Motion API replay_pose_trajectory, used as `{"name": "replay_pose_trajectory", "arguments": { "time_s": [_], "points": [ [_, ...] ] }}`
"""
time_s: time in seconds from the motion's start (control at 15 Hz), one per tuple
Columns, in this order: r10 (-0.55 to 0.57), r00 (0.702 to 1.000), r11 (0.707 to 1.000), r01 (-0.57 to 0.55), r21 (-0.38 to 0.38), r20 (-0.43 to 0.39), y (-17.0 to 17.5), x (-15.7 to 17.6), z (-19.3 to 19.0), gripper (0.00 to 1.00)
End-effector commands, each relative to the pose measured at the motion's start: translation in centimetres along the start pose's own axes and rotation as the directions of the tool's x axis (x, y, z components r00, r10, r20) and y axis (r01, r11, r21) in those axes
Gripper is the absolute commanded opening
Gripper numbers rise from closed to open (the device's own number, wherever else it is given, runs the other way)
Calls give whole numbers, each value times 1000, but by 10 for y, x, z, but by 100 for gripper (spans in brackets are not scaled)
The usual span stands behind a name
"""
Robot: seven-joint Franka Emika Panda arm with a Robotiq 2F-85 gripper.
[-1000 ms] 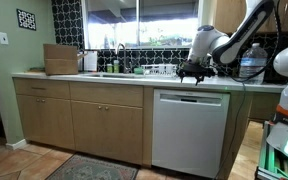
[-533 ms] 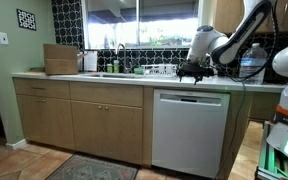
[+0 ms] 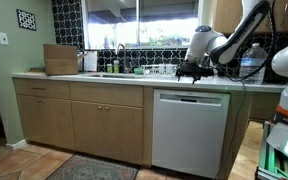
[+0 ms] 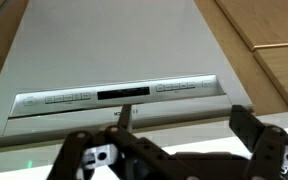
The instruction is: Turn on the dishwasher
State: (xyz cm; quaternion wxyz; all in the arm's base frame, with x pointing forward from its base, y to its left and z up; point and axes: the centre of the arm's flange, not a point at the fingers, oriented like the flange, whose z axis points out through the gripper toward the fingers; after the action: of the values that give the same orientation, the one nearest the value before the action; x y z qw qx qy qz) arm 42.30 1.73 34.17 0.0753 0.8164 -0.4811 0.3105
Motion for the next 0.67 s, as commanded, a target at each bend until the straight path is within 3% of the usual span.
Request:
{"name": "replay_pose_trajectory", "arguments": {
  "time_s": [0.0,0.2,0.27,0.4,0.6],
  "points": [
    [-22,999,1000,22,-21,-28,-15,-6,37,100],
    [-21,1000,999,20,-43,-21,-19,-4,57,100],
    [-15,999,999,13,-49,-37,-21,-4,64,75],
    [-8,999,998,4,-60,-51,-30,-10,76,68],
    [5,995,998,-11,-63,-96,-51,-23,92,42]
  ]
}}
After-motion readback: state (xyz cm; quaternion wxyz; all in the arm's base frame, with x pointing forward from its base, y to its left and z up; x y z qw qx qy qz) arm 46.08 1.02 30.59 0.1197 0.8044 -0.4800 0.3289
